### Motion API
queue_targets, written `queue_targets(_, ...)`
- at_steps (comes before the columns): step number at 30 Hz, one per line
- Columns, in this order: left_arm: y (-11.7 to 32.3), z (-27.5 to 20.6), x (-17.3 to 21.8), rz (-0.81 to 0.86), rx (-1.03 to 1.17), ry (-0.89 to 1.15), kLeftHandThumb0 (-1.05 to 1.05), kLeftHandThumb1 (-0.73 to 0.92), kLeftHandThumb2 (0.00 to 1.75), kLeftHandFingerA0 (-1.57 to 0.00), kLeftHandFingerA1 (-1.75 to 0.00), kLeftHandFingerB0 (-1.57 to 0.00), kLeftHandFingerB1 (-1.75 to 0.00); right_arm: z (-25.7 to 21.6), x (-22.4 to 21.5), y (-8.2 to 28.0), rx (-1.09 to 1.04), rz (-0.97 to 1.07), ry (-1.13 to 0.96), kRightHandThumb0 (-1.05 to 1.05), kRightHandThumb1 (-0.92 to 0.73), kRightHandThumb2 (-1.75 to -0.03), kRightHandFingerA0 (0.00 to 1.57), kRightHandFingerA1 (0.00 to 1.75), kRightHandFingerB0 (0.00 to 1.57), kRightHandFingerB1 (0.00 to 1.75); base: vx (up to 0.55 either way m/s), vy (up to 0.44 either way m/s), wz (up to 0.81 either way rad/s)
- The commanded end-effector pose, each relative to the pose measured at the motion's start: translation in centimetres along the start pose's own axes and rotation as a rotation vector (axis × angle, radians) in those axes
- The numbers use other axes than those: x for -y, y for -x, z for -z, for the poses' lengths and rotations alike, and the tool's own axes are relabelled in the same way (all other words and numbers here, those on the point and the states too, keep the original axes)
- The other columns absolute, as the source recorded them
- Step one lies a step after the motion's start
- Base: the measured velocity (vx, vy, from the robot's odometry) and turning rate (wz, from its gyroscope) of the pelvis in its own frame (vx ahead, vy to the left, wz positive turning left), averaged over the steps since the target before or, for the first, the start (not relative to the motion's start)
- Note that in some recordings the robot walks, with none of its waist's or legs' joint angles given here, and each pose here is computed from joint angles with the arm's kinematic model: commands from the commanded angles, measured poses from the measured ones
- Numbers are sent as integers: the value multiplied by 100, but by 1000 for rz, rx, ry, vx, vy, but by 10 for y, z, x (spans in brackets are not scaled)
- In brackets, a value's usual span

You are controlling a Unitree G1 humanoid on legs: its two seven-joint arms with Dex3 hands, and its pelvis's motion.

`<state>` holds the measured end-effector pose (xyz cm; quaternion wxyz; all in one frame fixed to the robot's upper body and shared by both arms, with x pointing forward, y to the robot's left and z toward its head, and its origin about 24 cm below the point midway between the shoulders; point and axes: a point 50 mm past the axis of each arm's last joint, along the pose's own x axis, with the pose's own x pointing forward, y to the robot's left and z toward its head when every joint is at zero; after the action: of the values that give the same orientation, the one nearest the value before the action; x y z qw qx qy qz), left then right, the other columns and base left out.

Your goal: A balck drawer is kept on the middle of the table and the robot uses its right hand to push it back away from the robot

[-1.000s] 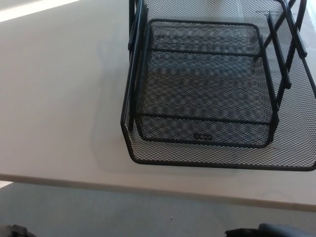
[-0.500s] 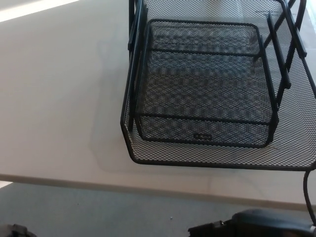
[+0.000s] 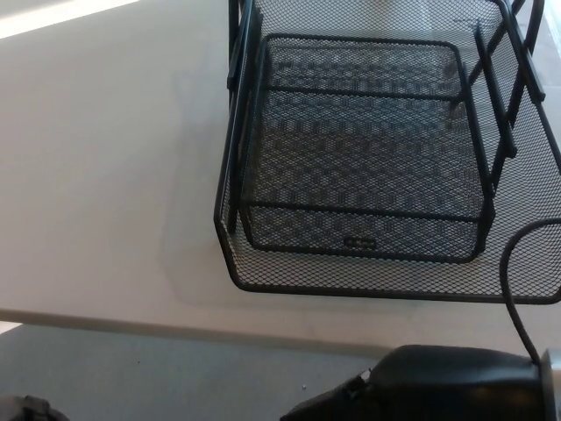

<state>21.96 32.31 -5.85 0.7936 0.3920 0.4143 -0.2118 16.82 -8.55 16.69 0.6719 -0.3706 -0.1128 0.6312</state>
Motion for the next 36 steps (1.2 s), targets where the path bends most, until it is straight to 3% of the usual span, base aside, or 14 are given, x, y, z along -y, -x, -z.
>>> queue_targets(1, 3, 0, -5, 15, -3, -39, -57, 72, 62, -46, -38, -31, -32, -15, 2, -8, 41, -258, -120, -51, -80, -64, 43, 43, 33, 35, 0, 0, 0)
queue_targets(9, 2, -2, -5, 25, 12, -36, -56, 74, 62, -50, -39, -33, -33, -6, 29, -22, -46, -277, -94, -50, -79, -64, 47, 43, 35, 36, 0, 0, 0)
queue_targets(16, 3, -2, -6, 31, 16, -45, -58, 74, 62, -43, -37, -32, -32, 9, 44, -38, -126, -305, -109, -50, -80, -64, 46, 44, 36, 36, 0, 0, 0)
queue_targets(24, 4, -1, -6, 31, 32, -36, -56, 74, 62, -49, -38, -35, -33, 20, 46, -48, -155, -321, -171, -49, -79, -63, 46, 44, 36, 35, 0, 0, 0)
queue_targets(34, 4, -1, -6, 35, 20, -29, -58, 71, 62, -42, -38, -28, -32, 40, 36, -59, -206, -367, -248, -50, -80, -63, 45, 46, 35, 36, 0, 0, 0)
queue_targets(35, 4, -1, -6, 35, 19, -33, -58, 71, 62, -43, -38, -29, -32, 42, 37, -59, -211, -368, -250, -53, -64, -98, 37, 58, 24, 48, 0, 0, 0)
queue_targets(36, 4, -1, -6, 35, 19, -37, -58, 71, 62, -43, -38, -29, -32, 43, 38, -59, -217, -367, -250, -53, -64, -98, 37, 58, 24, 48, 0, 0, 0)
